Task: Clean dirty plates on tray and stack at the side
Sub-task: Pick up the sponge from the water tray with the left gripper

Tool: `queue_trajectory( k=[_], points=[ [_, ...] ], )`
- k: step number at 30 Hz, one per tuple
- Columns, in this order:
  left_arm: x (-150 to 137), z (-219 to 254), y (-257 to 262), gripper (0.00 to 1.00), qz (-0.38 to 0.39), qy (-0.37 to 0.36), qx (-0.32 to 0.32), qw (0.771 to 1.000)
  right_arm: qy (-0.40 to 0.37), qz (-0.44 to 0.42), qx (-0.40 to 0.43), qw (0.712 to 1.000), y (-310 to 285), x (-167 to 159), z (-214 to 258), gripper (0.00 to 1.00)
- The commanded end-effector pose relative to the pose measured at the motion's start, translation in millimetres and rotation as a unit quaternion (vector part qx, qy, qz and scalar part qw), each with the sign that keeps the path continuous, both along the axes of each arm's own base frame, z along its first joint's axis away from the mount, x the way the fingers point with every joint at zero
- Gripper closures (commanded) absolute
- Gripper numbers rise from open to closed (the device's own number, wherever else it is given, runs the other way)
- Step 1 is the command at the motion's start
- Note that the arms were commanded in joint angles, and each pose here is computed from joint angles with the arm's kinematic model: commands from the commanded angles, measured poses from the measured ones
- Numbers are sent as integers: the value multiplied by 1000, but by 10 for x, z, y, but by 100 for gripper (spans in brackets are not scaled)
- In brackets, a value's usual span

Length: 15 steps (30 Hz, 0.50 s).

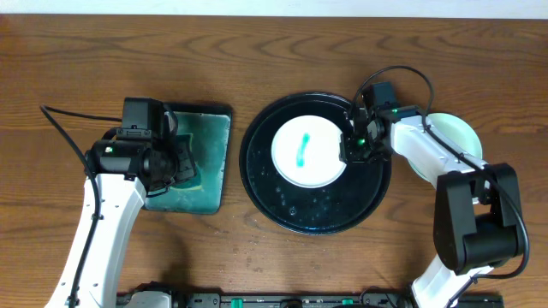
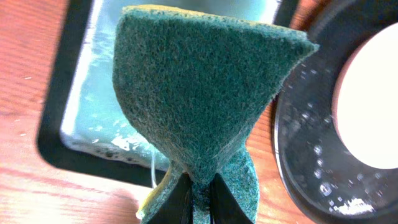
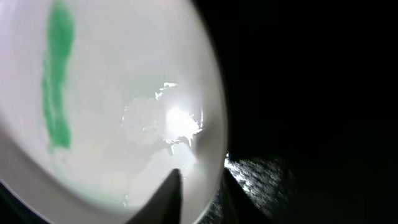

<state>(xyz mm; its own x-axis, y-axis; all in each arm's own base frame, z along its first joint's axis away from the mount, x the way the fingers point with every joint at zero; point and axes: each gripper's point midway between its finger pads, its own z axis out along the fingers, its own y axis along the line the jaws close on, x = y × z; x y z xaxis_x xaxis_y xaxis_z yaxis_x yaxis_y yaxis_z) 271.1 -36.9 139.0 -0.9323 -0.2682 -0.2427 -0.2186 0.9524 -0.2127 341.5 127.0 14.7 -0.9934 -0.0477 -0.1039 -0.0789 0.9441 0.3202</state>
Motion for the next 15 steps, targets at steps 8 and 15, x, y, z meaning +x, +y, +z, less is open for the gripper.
queue_trajectory(
  k=[8, 15],
  points=[
    [-21, 78, -301, 93, -82, -15, -57, 995, 52, 8, -8, 999, 56, -232, -95, 99],
    [-75, 90, -632, 93, -143, -21, -58, 988, 102, 40, -43, 993, 150, -578, -114, 99]
  ],
)
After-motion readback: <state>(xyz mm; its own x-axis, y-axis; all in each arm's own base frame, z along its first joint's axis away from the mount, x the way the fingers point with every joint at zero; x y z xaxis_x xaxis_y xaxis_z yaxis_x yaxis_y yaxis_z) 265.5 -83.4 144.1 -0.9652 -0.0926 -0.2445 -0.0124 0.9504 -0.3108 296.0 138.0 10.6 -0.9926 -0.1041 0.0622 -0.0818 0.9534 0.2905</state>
